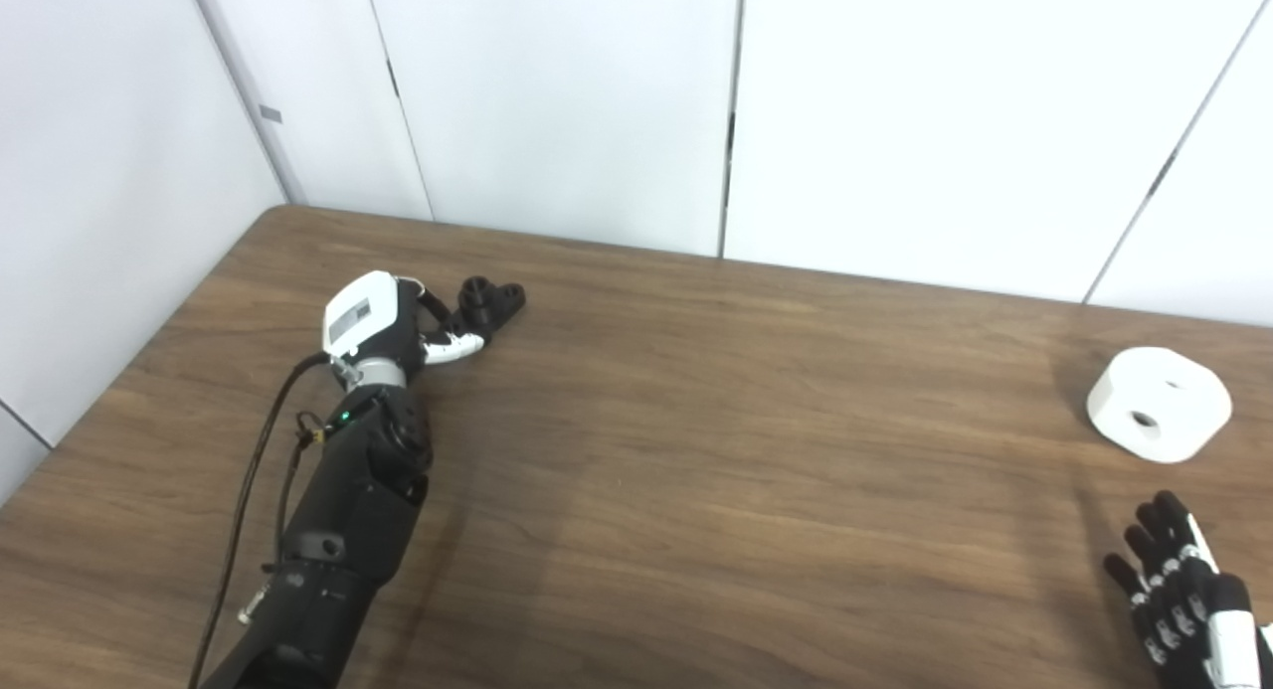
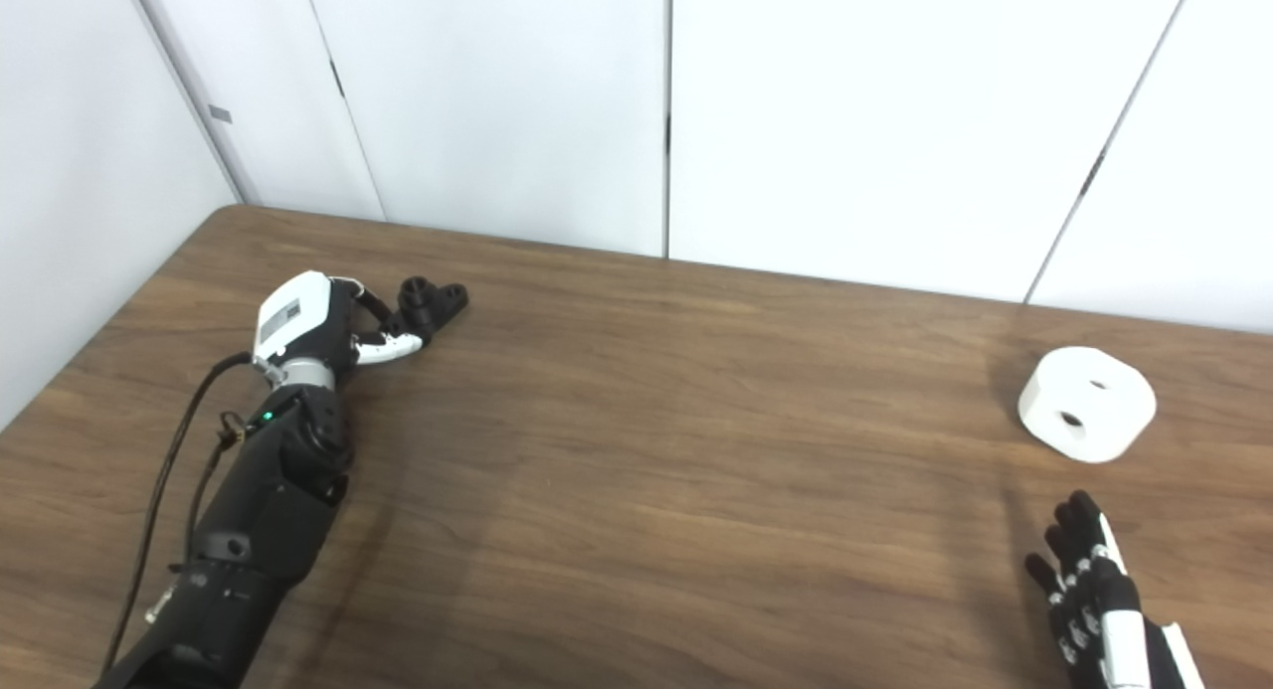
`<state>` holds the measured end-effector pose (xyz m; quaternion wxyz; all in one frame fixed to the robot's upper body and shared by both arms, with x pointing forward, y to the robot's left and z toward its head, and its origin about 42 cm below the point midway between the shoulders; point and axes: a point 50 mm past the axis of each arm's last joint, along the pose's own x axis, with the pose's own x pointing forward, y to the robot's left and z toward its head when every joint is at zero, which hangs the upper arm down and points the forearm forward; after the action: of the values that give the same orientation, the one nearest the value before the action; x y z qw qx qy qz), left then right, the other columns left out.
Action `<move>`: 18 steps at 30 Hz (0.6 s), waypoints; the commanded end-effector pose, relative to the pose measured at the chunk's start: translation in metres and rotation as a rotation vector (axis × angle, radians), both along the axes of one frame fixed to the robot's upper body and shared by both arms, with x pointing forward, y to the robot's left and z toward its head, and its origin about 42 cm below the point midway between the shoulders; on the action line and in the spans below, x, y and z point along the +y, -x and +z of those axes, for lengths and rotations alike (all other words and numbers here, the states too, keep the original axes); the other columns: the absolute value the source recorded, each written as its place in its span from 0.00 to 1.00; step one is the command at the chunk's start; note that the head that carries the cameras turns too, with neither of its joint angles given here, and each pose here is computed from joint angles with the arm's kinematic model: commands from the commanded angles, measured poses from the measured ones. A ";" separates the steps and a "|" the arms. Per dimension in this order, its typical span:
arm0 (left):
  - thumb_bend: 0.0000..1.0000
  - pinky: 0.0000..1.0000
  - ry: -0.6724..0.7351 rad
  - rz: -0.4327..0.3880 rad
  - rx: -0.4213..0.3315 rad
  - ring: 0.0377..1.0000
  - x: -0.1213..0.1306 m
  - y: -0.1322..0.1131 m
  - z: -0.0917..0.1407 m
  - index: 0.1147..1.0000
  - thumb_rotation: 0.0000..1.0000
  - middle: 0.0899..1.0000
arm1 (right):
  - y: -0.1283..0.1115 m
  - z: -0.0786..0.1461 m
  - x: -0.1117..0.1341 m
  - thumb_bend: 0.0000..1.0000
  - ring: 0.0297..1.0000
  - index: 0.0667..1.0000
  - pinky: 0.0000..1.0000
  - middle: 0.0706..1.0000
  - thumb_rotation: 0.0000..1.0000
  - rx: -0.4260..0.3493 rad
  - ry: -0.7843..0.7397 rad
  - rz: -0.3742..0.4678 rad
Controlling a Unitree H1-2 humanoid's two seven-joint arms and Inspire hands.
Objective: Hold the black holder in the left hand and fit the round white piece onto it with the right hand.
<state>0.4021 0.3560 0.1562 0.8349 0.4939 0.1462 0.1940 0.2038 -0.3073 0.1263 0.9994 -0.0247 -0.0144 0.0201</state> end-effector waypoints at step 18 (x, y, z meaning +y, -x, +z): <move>0.52 0.72 -0.002 -0.013 -0.119 0.80 0.001 -0.011 0.016 0.42 0.05 0.70 | 0.004 0.005 -0.001 0.61 1.00 1.00 1.00 1.00 1.00 -0.008 0.008 0.000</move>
<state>0.4032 0.3540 0.1562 0.8400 0.4849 0.1222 0.2104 0.2034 -0.3072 0.1265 0.9994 -0.0234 -0.0139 0.0202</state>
